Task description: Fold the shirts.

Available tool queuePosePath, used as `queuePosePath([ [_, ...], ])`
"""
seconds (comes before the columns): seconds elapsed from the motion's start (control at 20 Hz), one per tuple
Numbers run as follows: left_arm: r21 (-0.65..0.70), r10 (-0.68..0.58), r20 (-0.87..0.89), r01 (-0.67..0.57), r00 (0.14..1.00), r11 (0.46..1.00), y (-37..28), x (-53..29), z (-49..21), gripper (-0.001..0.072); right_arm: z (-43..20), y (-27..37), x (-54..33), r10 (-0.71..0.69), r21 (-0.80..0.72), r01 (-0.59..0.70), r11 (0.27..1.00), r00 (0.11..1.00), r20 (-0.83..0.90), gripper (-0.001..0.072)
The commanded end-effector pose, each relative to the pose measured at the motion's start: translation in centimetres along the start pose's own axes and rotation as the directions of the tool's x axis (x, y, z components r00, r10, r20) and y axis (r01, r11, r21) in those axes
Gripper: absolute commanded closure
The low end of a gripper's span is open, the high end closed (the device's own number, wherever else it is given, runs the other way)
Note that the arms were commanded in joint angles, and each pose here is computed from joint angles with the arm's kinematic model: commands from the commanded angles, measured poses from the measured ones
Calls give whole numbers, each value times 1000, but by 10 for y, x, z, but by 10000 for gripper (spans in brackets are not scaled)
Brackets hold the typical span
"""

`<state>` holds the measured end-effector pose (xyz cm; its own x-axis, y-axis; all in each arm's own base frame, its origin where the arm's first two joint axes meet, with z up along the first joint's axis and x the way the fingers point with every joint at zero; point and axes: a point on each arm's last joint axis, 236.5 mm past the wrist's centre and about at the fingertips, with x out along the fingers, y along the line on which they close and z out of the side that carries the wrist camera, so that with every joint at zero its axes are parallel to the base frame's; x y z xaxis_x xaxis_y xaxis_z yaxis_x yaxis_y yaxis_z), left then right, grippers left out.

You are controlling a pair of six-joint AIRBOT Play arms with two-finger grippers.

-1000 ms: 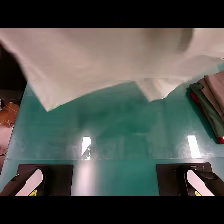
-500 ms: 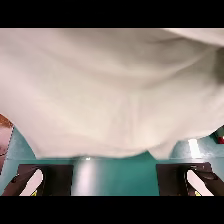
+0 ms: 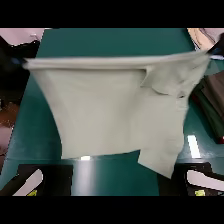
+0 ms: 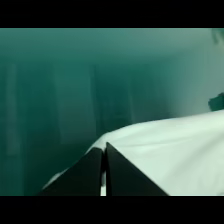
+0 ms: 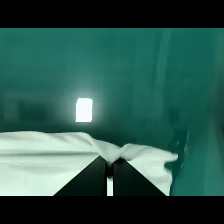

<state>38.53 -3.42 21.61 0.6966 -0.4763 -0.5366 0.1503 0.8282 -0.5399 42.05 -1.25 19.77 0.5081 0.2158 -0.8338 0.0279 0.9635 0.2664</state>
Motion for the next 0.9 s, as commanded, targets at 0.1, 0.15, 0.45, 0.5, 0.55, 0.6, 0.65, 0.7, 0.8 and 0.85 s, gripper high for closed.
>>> queuePosePath([
  [0.1,2,59,-6,-59,998,998,68,109,-10,683,7,-47,128,-17,91,19,996,999,-30,698],
  [0.15,-3,79,17,-78,997,997,76,126,-6,683,14,-50,139,-22,95,22,995,1000,-3,698],
  [0.45,-8,164,180,-165,970,986,103,180,36,682,79,-35,170,-22,36,15,999,978,209,698],
  [0.5,-2,165,199,-168,966,986,102,183,45,683,88,-30,174,-19,20,14,1000,972,236,698],
  [0.55,-1,167,214,-171,962,985,103,185,51,683,93,-27,177,-18,8,16,1000,968,251,697],
  [0.6,2,166,223,-171,960,985,103,186,57,682,96,-25,181,-15,3,14,1000,967,253,698],
  [0.65,6,166,224,-172,960,985,104,187,59,682,94,-25,187,-13,3,13,1000,971,240,698],
  [0.7,17,168,217,-176,962,984,104,188,58,683,87,-26,194,-13,6,12,1000,977,211,698],
  [0.8,70,176,151,-188,973,980,106,191,42,682,62,-30,208,-18,8,17,1000,994,111,698],
  [0.85,111,185,95,-195,978,975,109,192,29,682,46,-39,213,-48,-5,48,999,997,54,698],
])
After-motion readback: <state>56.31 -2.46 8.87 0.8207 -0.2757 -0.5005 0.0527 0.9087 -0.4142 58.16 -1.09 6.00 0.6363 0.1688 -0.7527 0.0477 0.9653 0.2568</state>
